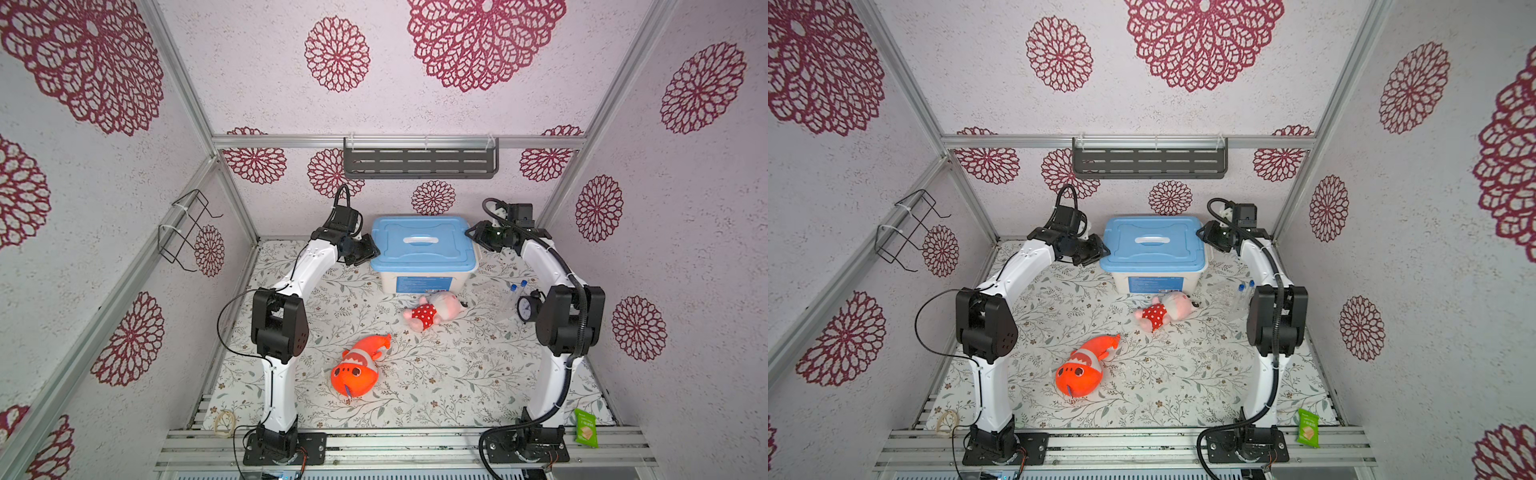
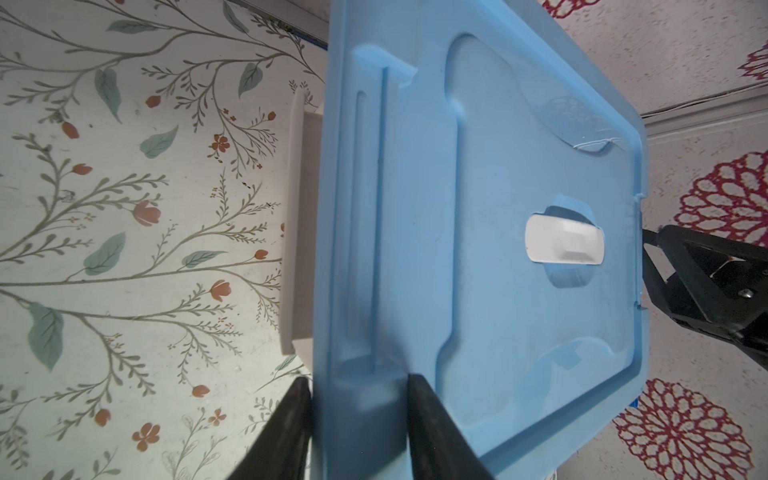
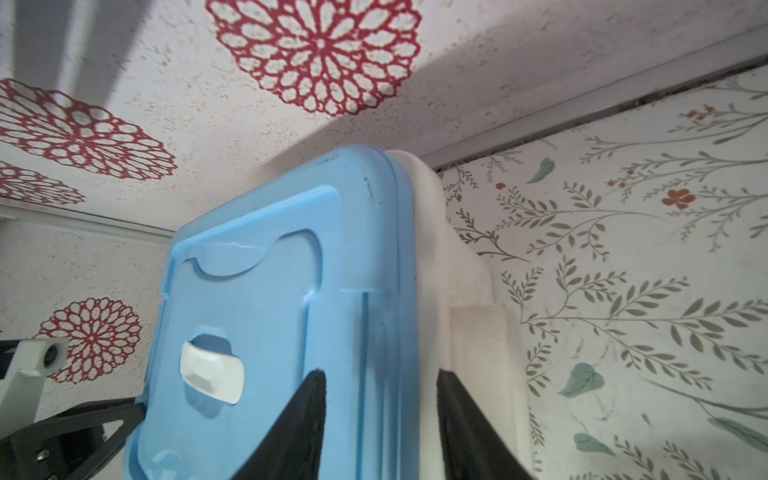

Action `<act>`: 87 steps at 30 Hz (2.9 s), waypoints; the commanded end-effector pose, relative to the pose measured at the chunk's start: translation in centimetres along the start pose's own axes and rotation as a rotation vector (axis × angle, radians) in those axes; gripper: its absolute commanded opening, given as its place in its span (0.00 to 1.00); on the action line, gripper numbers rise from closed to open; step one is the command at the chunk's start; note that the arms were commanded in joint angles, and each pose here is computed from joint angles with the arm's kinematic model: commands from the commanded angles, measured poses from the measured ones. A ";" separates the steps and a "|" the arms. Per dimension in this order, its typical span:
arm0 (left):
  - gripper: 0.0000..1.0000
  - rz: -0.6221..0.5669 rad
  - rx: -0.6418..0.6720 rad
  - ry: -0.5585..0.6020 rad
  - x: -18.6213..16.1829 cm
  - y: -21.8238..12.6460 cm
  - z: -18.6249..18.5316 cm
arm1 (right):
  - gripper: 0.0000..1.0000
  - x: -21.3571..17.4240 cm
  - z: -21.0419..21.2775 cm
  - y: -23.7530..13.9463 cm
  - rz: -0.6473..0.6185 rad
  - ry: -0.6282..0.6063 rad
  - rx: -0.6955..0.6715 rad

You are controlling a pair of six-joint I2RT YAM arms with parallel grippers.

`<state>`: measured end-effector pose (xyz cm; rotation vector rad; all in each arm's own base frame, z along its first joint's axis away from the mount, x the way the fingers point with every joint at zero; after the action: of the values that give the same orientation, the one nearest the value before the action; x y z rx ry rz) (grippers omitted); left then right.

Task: Organize the chemistry lab equipment
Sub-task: 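Align the lid edges with the bin rim using both grippers, then press the lid's side edges down onto the bin with both grippers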

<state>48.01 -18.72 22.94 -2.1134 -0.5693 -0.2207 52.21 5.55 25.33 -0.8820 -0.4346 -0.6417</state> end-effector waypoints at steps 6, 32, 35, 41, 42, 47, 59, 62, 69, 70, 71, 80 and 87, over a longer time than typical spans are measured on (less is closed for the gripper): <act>0.41 0.041 0.012 0.022 -1.1 0.7 0.3 | 0.48 2.3 1.9 -3.0 -0.110 -0.081 -0.044; 0.43 0.155 0.118 0.087 -2.9 2.5 1.2 | 0.43 -2.5 0.0 -2.1 0.085 -0.060 -0.101; 0.43 0.156 0.158 0.064 -3.0 2.0 2.4 | 0.42 -2.6 0.4 -1.9 0.090 -0.065 -0.070; 0.44 0.141 0.180 -0.001 -2.9 0.0 4.1 | 0.40 -3.0 2.8 -1.1 0.097 -0.123 -0.041; 0.44 0.139 0.180 -0.011 -3.0 -0.3 4.3 | 0.40 -3.2 3.2 -0.9 0.102 -0.127 -0.035; 0.44 0.117 0.190 -0.051 -2.8 -1.7 5.5 | 0.39 -4.1 5.7 0.4 0.129 -0.171 -0.002; 0.56 0.003 0.130 -0.113 -1.2 -6.9 5.3 | 0.47 -3.3 7.3 -0.3 0.070 -0.212 -0.015; 0.58 -0.023 0.083 -0.132 -0.5 -7.8 5.0 | 0.47 -3.1 7.2 -0.3 0.068 -0.209 -0.008; 0.66 -0.028 -0.026 -0.156 -0.1 -7.9 4.2 | 0.52 -2.2 7.5 -1.9 0.011 -0.227 -0.002; 0.68 -0.040 -0.029 -0.144 0.1 -8.1 4.1 | 0.52 -1.9 7.5 -2.4 -0.004 -0.231 0.011; 0.70 -0.059 -0.027 -0.131 0.4 -8.4 4.3 | 0.54 -1.8 7.5 -2.8 -0.010 -0.248 0.031; 0.97 -0.093 -0.098 -0.118 2.7 -6.4 6.7 | 0.99 -2.0 4.8 -2.7 -0.047 -0.157 0.116; 0.97 0.023 -0.204 -0.123 3.0 -1.6 7.7 | 0.99 -3.3 4.7 -0.3 0.019 -0.054 0.276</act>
<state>48.49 -9.53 21.87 -2.2598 -0.6921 -0.1001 48.80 9.05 25.25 -0.7788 -0.5406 -0.5467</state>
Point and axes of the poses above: each gripper's point midway between its finger pads, its own y axis out along the fingers, its own z axis along the line the jaws close on, x = y × z, the point moved 7 cm from there along -y, back along the fingers, and after that the axes turned 3 degrees about -y, right-handed, at the moved point
